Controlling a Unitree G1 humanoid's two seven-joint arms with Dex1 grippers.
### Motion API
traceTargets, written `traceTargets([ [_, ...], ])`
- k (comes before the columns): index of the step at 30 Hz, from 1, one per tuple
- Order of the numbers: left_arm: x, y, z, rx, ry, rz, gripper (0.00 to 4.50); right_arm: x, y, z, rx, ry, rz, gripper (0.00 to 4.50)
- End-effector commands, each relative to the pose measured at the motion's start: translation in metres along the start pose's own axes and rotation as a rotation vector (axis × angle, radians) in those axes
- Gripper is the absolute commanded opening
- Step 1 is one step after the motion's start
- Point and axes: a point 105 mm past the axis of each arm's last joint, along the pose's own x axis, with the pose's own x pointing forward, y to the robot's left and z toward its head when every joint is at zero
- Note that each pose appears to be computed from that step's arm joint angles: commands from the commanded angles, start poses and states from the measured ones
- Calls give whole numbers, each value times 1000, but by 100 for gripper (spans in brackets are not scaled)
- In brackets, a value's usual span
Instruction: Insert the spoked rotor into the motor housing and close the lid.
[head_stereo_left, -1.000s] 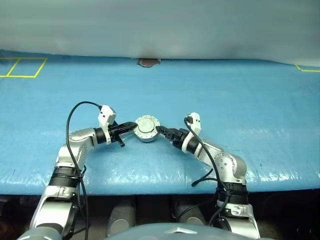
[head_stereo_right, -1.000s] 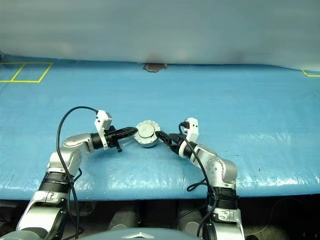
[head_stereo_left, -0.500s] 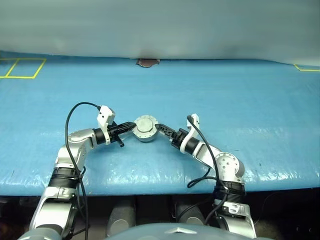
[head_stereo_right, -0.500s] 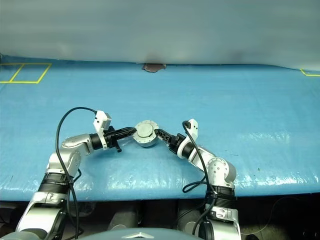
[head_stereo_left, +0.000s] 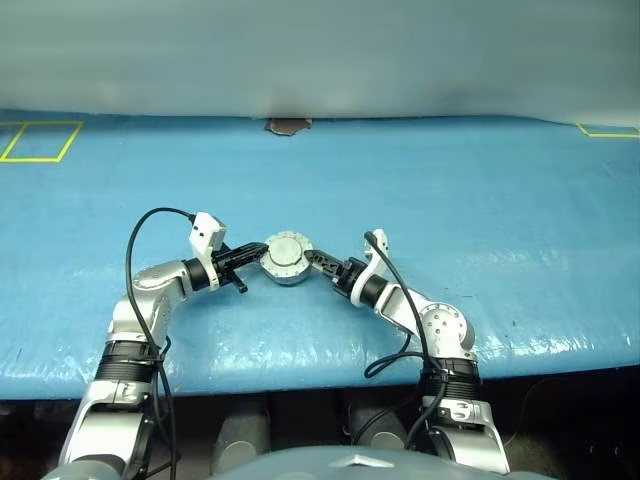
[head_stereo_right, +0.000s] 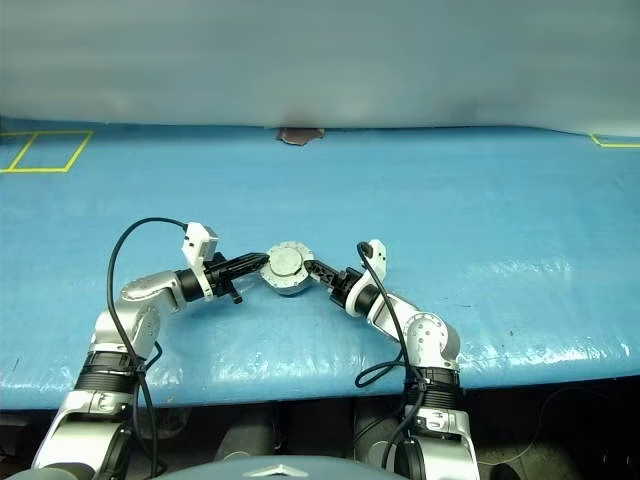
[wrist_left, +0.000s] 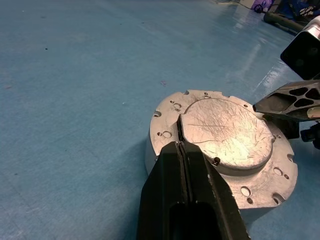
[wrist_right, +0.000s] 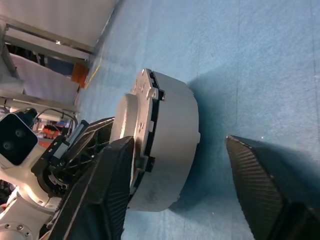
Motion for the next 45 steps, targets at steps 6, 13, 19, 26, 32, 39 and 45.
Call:
traceTargets([
  [6,1,-2,-3,-3,7,0,0,14,24,-22,91,28,108,286],
  [13,1,-2,-3,-1,5,2,0,15,30,-21,115,27,141,228],
  [19,1,-2,-2,3,3,6,0,16,27,-19,122,15,121,123],
  [26,0,-1,-2,6,1,8,0,17,27,-18,116,10,115,120],
  [32,1,-1,-1,8,-2,7,0,16,24,-22,78,34,90,120],
  [39,1,-1,-2,6,-4,10,0,15,17,-31,69,70,60,120],
  [45,1,1,0,9,-18,26,0,15,16,-28,134,36,75,120],
])
